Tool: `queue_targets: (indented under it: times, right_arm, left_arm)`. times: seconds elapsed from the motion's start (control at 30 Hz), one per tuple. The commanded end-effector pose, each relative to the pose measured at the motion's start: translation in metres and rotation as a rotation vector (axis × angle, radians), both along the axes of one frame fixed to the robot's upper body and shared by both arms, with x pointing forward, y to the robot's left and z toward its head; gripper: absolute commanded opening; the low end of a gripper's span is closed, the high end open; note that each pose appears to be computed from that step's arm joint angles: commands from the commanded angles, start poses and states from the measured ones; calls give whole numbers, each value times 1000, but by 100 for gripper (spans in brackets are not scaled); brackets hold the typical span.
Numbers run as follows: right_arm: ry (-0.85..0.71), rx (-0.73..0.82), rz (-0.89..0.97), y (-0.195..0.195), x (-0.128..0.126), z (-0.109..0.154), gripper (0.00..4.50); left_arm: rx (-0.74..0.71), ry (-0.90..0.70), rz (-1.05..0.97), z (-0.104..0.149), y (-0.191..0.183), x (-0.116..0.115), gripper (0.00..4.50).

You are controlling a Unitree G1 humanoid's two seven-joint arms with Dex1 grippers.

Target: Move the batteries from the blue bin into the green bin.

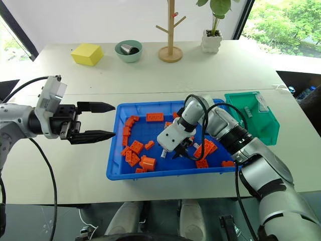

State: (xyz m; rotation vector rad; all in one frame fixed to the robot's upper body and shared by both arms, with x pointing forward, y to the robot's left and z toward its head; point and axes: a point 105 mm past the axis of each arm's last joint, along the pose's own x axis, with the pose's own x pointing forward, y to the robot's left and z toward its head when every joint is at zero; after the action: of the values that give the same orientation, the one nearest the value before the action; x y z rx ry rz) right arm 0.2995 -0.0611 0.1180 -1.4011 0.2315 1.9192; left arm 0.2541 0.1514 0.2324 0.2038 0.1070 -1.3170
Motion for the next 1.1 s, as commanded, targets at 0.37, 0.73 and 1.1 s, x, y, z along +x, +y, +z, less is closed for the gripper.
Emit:
queue_targets:
  times: [0.37,0.73,1.1]
  right_arm:
    - [-37,53,-82,7,9,1,33]
    - [-37,289,-350,6,17,54,2]
    - [-215,819,-1347,-133,34,124,2]
  left_arm:
    - [-5,-62,-20,14,-4,4,450]
    - [-21,-72,-71,16,-14,11,450]
    - [-44,-59,-112,9,-25,17,450]
